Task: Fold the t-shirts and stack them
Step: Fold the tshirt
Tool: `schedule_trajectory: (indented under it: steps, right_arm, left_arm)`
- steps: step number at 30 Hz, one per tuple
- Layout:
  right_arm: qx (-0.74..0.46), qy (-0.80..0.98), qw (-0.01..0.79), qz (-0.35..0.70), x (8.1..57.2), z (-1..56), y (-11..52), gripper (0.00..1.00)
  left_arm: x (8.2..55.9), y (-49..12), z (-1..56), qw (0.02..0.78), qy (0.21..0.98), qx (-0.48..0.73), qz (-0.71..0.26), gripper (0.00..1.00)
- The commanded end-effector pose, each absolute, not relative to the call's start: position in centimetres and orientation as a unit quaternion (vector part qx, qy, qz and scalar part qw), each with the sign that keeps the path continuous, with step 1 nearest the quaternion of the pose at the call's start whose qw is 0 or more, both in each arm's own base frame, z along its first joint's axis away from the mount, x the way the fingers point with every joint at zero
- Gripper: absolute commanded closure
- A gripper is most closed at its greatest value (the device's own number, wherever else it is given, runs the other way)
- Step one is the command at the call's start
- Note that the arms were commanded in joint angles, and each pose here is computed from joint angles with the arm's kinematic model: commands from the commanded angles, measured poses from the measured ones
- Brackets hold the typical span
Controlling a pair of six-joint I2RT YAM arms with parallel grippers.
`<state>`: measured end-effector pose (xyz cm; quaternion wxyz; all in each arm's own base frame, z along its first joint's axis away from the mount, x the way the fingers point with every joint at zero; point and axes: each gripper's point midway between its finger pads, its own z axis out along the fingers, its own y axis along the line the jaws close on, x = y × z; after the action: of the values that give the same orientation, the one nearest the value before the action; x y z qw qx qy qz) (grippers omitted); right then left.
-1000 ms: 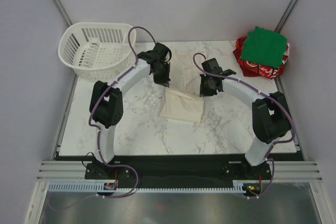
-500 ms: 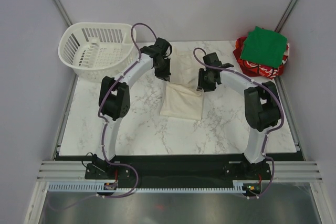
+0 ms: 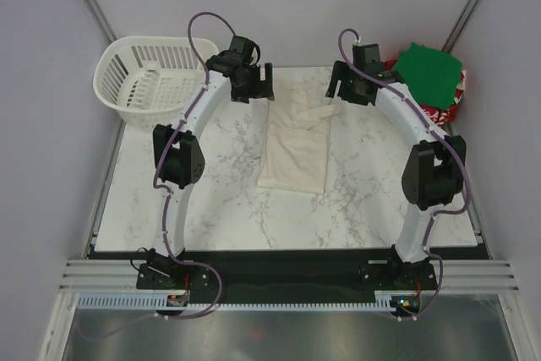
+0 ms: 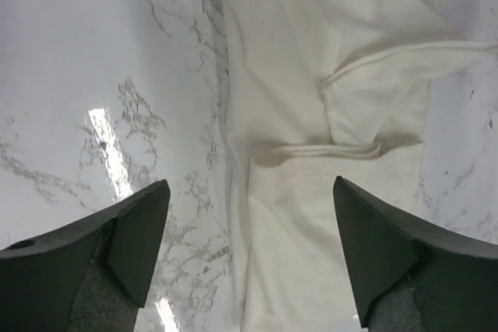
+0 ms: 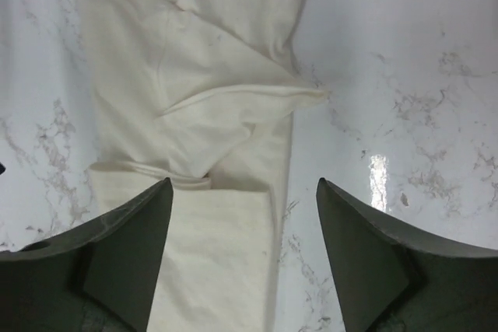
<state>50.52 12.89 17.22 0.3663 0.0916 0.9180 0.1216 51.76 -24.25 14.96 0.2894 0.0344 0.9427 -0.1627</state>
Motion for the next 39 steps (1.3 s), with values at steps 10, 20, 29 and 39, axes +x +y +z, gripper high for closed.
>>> schedule_trajectory:
  steps: [10, 20, 29, 39]
  right_arm:
    - [-0.054, 0.917, 0.237, 0.316, 35.7, 12.2, 24.6, 1.00]
    - [-0.050, 0.943, 0.167, 0.282, 31.9, 4.4, 22.9, 1.00]
    - [-0.041, 0.966, 0.148, 0.207, 26.9, 0.8, 18.3, 0.89]
    - [-0.019, 0.979, 0.171, 0.108, 26.3, 2.3, 14.0, 0.50]
  left_arm:
    - [34.6, -28.8, 10.9, 0.188, 0.955, 0.087, -0.212, 0.22]
    - [29.7, -28.5, 2.8, 0.124, 0.962, 0.051, -0.239, 0.16]
    - [24.8, -25.5, 1.3, 0.099, 0.973, -0.027, -0.209, 0.16]
    - [18.8, -24.4, 3.6, 0.099, 0.965, -0.065, -0.232, 0.17]
